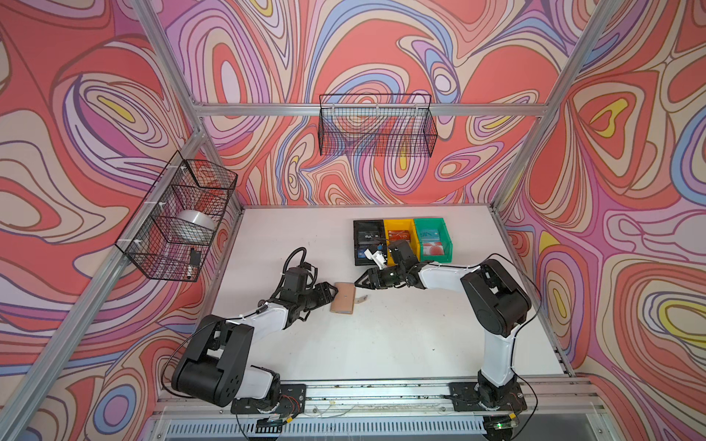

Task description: Take the credit cards out of the card holder

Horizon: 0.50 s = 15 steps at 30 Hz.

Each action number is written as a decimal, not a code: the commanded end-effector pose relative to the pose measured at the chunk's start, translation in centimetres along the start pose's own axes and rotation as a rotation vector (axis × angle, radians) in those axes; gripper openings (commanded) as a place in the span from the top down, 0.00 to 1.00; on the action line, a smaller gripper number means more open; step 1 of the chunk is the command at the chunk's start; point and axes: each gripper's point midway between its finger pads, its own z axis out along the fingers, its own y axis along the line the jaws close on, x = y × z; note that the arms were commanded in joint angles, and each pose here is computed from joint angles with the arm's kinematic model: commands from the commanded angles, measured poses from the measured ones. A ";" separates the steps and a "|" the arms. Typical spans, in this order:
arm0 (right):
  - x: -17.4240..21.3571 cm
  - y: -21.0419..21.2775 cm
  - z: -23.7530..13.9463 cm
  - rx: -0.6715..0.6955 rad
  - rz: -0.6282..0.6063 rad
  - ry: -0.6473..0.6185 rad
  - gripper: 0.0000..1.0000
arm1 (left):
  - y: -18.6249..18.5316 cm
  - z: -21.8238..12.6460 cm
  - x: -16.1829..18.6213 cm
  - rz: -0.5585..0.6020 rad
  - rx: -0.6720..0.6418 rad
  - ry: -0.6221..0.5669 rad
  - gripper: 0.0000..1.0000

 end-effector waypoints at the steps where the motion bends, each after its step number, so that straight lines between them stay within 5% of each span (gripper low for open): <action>1: -0.6 0.7 1.2 -0.037 -0.013 -0.001 0.47 | 0.1 0.5 0.9 -0.036 0.009 0.039 0.45; 6: -0.3 0.3 2.4 -0.048 0.001 0.024 0.48 | 0.2 0.9 1.4 -0.048 0.014 0.067 0.60; 15: 0.2 0.2 3.7 -0.070 0.015 0.051 0.49 | 0.3 1.0 1.7 -0.057 0.013 0.082 0.61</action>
